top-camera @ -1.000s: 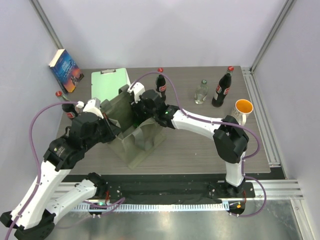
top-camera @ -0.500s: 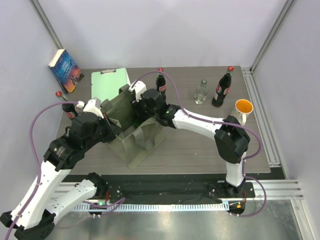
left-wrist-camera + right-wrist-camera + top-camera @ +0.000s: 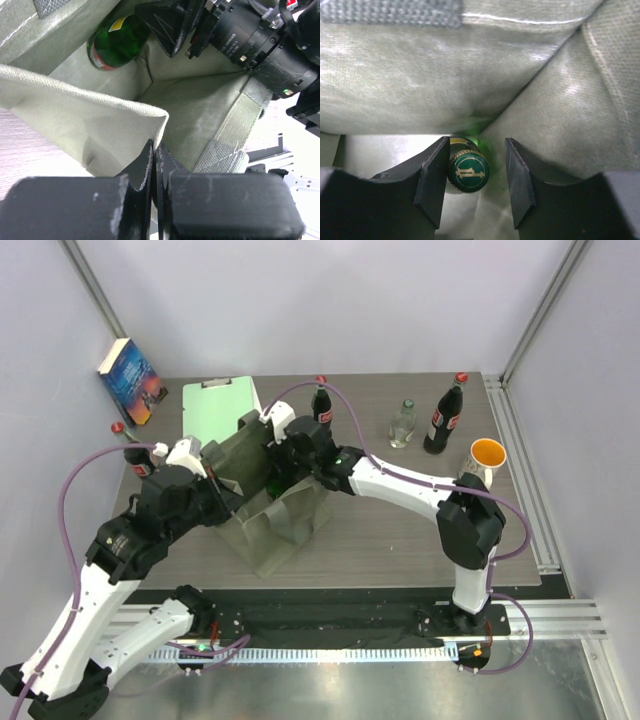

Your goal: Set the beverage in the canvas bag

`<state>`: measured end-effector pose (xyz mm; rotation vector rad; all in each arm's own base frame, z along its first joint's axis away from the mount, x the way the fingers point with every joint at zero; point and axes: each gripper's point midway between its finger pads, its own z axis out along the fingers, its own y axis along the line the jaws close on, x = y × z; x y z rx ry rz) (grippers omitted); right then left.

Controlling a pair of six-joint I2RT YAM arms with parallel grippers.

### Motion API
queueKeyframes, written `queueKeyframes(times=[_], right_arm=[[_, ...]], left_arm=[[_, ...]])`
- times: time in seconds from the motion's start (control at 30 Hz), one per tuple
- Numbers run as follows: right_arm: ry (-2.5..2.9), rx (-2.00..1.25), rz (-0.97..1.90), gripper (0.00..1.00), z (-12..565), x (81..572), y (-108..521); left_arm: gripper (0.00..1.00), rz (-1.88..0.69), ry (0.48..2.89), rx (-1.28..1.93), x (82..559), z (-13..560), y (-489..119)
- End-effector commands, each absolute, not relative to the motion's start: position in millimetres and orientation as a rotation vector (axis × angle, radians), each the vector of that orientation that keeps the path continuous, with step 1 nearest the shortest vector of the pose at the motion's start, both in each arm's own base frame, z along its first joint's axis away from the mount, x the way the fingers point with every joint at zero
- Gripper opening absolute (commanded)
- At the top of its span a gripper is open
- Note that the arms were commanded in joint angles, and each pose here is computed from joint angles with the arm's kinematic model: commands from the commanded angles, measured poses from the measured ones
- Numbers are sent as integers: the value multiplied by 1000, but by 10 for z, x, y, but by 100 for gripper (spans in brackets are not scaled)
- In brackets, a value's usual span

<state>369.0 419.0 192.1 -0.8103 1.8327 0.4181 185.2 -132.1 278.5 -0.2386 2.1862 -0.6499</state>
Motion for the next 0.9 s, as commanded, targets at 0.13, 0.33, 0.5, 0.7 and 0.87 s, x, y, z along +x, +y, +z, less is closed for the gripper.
queueKeyframes(times=[0.13,0.33,0.5,0.7,0.87], right_arm=[[1747,-716,421,56,2708,3774,4008],[1742,-708,421,58,2815,3766,3986],[1721,-686,445,62,3046,3731,3957],[1703,-661,481,64,3322,3639,3891],[1706,-616,506,65,3579,3540,3773]], left_arm=[[0,-651,2214,-239,1771,2727,-1300],[0,-650,2210,-241,1768,2730,-1292],[0,-644,2210,-239,1759,2729,-1278],[0,-645,2214,-240,1758,2702,-1281],[0,-640,2207,-240,1758,2710,-1267]])
